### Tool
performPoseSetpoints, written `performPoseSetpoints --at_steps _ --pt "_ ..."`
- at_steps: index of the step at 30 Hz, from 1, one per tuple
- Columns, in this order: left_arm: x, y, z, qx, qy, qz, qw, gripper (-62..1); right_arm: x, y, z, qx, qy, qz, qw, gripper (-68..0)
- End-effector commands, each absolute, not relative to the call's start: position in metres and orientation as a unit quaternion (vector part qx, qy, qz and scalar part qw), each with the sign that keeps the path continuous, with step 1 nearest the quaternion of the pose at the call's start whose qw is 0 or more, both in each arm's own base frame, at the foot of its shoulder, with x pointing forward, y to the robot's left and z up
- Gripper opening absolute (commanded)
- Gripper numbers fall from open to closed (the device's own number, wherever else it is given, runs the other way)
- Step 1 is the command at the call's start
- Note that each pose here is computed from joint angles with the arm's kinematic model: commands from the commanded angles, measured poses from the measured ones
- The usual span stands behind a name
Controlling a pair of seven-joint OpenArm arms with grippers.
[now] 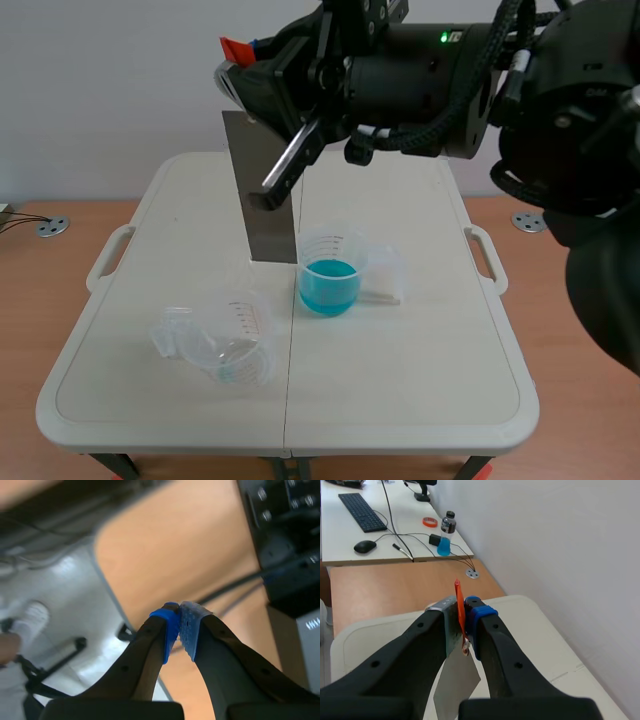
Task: Hold the metal plate by the orange handle, dip it into the blue solution, take it out and point at it, then put the plate back in the beaker on the left.
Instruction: 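Move the plate over the blue solution, then point at the plate with the left hand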
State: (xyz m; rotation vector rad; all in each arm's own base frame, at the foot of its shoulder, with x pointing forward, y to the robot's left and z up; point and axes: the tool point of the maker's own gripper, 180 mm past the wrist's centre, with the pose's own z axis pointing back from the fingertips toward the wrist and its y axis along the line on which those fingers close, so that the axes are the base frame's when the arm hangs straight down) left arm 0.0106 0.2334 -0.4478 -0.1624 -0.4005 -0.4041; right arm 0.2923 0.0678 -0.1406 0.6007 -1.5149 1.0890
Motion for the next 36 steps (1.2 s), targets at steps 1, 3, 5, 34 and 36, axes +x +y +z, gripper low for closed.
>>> performPoseSetpoints --at_steps 1,3,5,34,36 --pt "0.03 0.233 -0.436 -0.076 -0.227 -0.202 0.95 -58.2 0.295 0.063 -0.119 0.248 -0.664 0.462 0.534 -66.1" --pt "0.049 0.233 -0.425 -0.068 -0.254 -0.207 0.942 -58.2 0.298 0.058 -0.117 0.242 -0.666 0.463 0.533 -66.1" --pt "0.068 0.234 -0.412 -0.06 -0.281 -0.213 0.934 -58.2 0.301 0.052 -0.113 0.238 -0.669 0.462 0.531 -66.1" --pt "0.281 0.14 -0.268 -0.089 -0.565 -0.317 0.756 -58.2 0.359 0.01 -0.105 0.236 -0.678 0.432 0.545 -66.1" --pt "0.285 0.125 -0.265 -0.103 -0.568 -0.329 0.747 -58.2 0.361 0.009 -0.107 0.241 -0.678 0.429 0.546 -66.1"
